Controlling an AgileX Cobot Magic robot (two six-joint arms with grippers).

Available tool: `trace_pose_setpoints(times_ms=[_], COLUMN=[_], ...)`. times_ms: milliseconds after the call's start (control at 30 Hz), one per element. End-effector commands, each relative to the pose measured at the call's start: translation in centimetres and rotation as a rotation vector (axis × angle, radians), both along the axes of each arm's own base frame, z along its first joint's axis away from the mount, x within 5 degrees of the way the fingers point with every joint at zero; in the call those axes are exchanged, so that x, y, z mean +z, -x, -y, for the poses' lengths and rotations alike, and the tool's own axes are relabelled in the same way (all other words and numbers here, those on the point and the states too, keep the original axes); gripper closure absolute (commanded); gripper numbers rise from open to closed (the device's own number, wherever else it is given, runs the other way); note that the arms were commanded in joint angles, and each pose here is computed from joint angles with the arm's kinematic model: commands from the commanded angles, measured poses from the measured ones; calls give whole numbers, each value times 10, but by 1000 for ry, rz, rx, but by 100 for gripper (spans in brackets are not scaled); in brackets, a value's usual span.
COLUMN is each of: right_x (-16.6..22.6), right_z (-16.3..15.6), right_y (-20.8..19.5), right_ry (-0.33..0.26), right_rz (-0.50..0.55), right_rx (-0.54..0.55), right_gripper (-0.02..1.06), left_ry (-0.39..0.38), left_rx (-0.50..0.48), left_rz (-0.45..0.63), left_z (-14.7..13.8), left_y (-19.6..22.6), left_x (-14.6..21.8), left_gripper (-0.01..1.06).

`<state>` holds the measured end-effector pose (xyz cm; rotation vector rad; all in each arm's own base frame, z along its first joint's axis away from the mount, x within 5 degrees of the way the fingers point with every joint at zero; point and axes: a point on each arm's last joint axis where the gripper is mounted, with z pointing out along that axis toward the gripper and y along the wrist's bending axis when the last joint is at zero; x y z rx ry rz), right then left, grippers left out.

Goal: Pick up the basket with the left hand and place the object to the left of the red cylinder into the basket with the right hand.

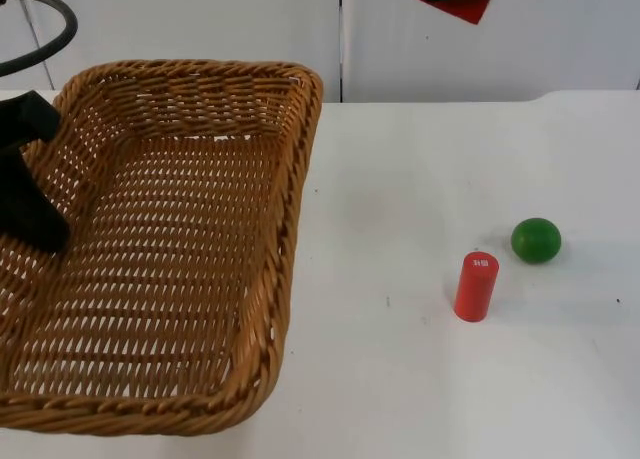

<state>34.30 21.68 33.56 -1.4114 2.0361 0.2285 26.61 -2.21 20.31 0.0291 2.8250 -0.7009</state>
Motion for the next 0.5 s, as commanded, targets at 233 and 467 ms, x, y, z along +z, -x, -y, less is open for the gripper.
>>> trace_pose_setpoints(times_ms=[233, 467], right_x=[8, 19], right_z=[-42, -78], right_y=[32, 48], right_ry=[-21, -145], right_rz=[22, 137], right_rx=[87, 19], right_gripper=[105, 105], left_ry=[23, 23], left_rx=[16, 16], left_rz=[10, 10], left_z=[1, 1], left_y=[1, 1], left_x=[5, 5], left_gripper=[105, 105])
